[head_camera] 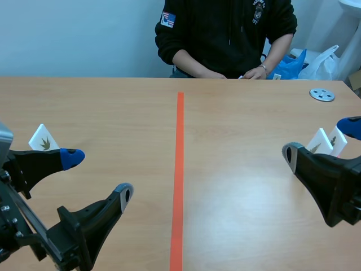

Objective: Sort the leaf by its shape. The table is split by an orange tape line. A compound leaf with several leaflets goes to the left side, a simple leaf with one blade goes to the right side. Return to the home posture when a red brick is placed on the table.

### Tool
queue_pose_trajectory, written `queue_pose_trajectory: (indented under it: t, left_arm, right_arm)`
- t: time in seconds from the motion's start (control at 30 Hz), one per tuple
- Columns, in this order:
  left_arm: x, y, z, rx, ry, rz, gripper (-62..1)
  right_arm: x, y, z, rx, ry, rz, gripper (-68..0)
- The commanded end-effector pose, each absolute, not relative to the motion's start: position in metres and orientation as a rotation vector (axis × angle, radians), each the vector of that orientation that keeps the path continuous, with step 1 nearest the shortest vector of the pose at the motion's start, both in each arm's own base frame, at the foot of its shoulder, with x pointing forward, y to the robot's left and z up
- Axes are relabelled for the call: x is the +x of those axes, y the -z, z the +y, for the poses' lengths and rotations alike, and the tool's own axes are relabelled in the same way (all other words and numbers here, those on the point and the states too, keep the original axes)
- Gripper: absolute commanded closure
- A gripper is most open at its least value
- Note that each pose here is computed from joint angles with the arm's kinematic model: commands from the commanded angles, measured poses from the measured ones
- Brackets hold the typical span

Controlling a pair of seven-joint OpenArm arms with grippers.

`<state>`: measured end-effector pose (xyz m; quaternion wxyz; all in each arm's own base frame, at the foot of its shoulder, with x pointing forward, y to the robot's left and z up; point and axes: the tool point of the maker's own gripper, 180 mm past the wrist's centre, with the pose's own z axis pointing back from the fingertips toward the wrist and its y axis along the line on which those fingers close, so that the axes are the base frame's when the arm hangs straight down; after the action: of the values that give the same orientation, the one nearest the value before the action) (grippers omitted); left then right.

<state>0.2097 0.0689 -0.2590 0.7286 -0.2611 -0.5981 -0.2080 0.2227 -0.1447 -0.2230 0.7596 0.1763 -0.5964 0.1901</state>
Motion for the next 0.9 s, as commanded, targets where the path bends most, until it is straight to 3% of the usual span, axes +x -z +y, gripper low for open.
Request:
queue_pose_trajectory:
  t: [0.0,0.87]
  left_arm:
    - [0.2105,0.2549,0.0700,-0.577,0.449,-1.331,-62.3]
    - [0.2112,0.2513,0.0700,-0.583,0.446,-1.351,-62.3]
  right_arm:
    - [0.2268,0.2152,-0.1467,0.383,-0.402,-1.335,-67.9]
    - [0.2282,0.2127,-0.1465,0.383,-0.400,-1.351,-67.9]
